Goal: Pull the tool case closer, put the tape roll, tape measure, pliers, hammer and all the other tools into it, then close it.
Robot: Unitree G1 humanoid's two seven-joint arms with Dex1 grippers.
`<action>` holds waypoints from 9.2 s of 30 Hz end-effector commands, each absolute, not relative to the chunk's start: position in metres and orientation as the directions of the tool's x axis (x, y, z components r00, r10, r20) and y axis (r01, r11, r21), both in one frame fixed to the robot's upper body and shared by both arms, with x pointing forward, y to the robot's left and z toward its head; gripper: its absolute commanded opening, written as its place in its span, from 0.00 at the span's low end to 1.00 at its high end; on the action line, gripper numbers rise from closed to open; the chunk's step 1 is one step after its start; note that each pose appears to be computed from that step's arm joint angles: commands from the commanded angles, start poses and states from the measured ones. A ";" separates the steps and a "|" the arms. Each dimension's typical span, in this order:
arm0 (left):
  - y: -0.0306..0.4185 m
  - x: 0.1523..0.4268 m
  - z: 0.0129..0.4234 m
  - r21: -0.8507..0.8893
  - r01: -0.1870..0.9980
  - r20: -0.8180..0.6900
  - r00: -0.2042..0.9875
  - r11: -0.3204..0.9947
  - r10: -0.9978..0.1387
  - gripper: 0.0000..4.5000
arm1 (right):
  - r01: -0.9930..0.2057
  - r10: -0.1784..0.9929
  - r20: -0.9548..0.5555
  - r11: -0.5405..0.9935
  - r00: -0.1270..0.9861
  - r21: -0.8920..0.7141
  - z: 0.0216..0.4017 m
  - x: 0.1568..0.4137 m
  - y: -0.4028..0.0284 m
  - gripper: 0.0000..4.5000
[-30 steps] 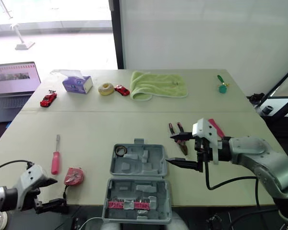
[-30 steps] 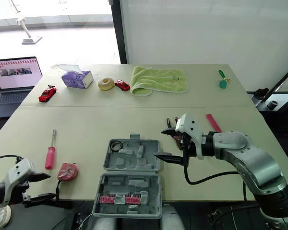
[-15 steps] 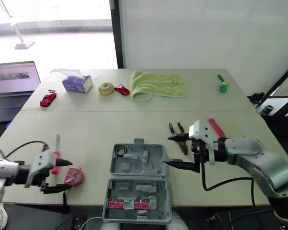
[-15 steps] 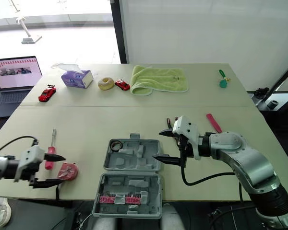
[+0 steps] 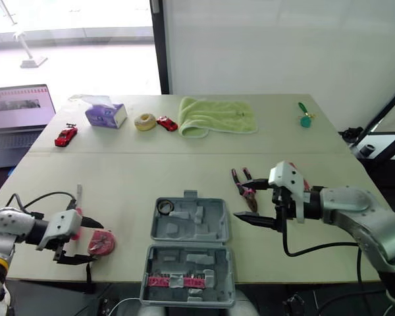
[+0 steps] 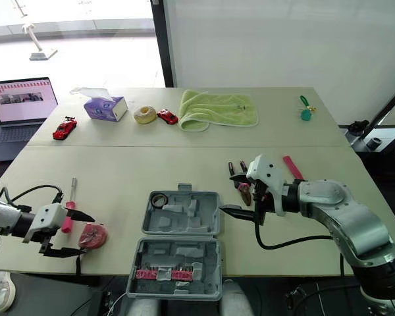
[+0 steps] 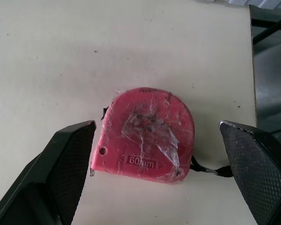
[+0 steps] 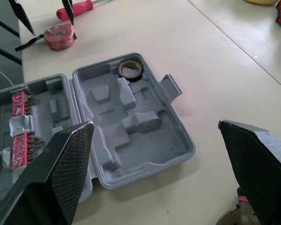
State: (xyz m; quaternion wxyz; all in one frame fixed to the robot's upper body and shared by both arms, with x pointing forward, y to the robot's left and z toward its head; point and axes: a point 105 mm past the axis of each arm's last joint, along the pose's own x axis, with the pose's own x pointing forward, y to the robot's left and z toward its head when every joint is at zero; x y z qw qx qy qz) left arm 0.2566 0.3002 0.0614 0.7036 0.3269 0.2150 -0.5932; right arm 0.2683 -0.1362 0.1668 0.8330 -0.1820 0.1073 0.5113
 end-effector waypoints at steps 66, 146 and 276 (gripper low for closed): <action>0.116 0.282 0.165 0.448 0.890 -0.392 0.114 -0.081 -0.913 0.65 | -0.488 0.948 -0.160 0.281 0.275 0.826 0.168 0.264 -0.038 0.89; 0.180 0.217 0.120 0.118 0.993 -0.272 0.039 0.007 -0.962 1.00 | 0.011 0.544 -0.742 0.803 0.393 0.595 0.058 0.219 -0.197 0.99; 0.189 0.262 0.103 0.228 0.946 -0.280 0.291 0.232 -0.915 1.00 | -0.922 0.612 -0.692 0.199 0.383 -0.333 0.122 0.334 -0.068 0.09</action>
